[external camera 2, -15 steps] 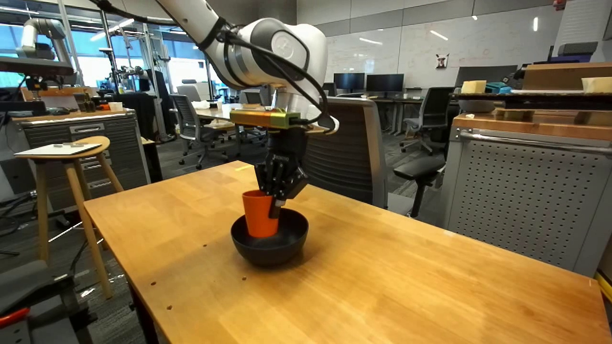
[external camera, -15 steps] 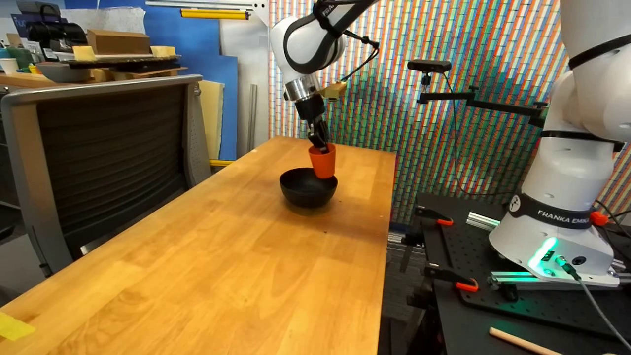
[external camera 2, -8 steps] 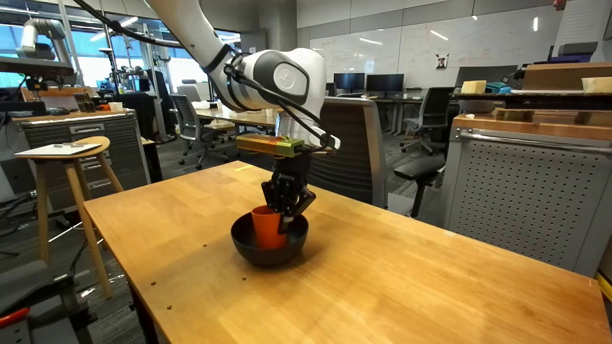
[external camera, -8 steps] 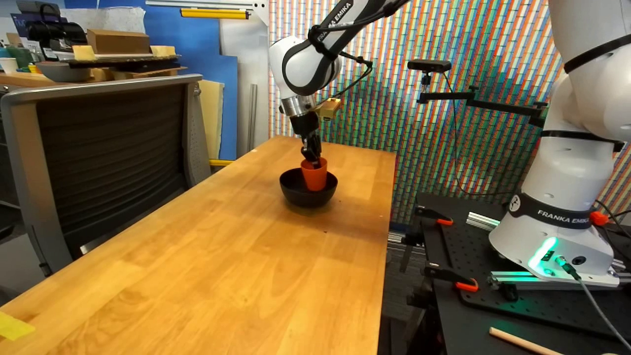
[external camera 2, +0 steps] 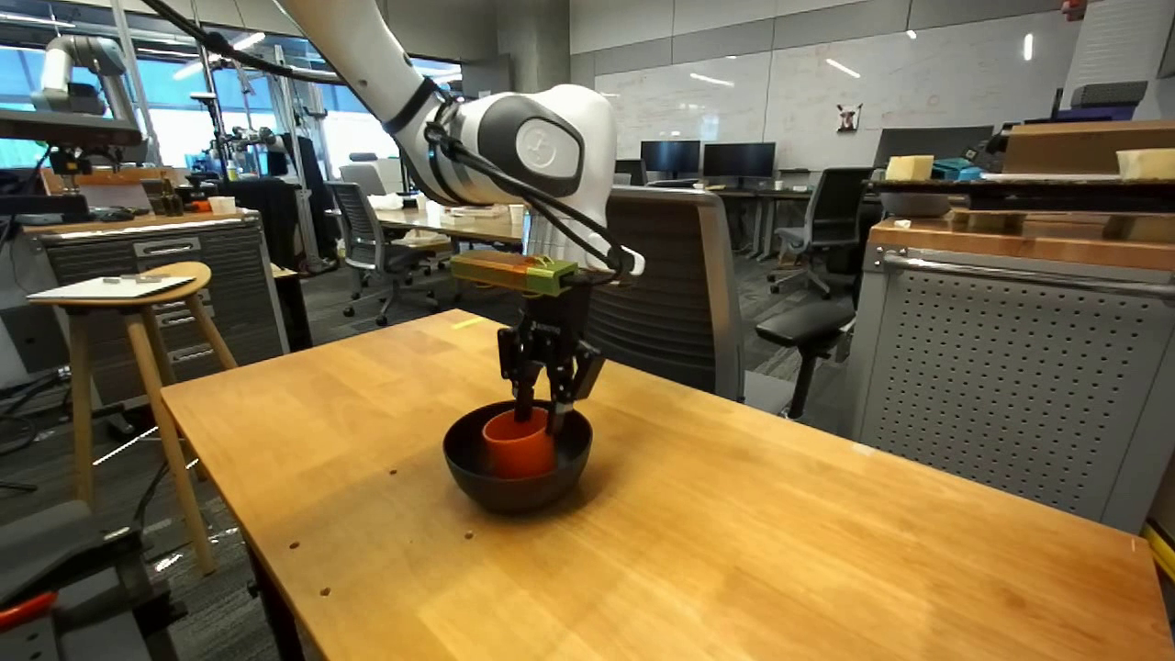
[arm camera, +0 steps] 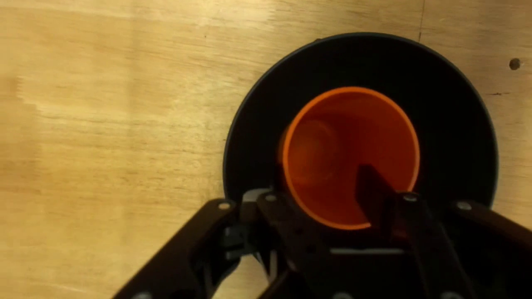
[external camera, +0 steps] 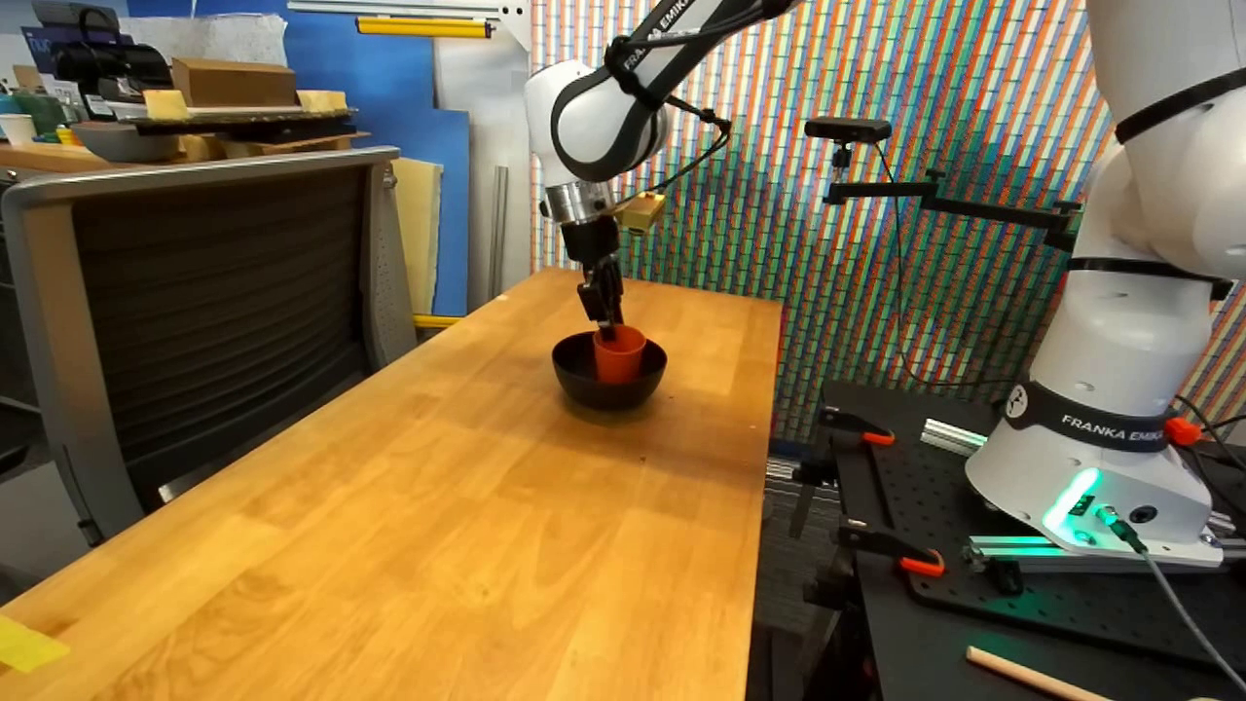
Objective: Pick up the orange cup and put it in the bowl
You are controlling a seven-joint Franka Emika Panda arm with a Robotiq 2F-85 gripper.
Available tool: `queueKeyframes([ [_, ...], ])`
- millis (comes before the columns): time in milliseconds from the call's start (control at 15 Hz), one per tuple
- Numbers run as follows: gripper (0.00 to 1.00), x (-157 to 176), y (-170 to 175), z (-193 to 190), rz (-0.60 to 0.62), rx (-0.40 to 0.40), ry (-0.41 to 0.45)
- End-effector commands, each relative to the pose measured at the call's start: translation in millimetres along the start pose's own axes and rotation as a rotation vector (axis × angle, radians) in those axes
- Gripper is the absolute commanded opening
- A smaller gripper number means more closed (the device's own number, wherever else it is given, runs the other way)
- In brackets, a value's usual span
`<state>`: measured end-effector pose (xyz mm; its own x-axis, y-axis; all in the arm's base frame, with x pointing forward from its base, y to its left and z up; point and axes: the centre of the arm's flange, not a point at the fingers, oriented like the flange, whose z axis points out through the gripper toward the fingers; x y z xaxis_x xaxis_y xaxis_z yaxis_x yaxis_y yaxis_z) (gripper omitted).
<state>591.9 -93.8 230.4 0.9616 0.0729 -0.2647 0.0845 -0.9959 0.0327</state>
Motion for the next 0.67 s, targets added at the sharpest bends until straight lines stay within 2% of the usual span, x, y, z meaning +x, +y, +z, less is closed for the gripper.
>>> queueKeyframes([
  [0, 0.81, -43, -14, -75, -0.061, -0.024, 0.060],
  [133, 0.96, -60, -20, -109, -0.089, -0.070, 0.086],
  [200, 1.00, -73, -26, -127, -0.109, -0.095, 0.094],
  [467, 1.00, -133, -55, -183, -0.242, -0.132, 0.059],
  [533, 1.00, -147, -63, -190, -0.275, -0.120, 0.050],
  [600, 1.00, -159, -69, -195, -0.268, -0.142, 0.043],
])
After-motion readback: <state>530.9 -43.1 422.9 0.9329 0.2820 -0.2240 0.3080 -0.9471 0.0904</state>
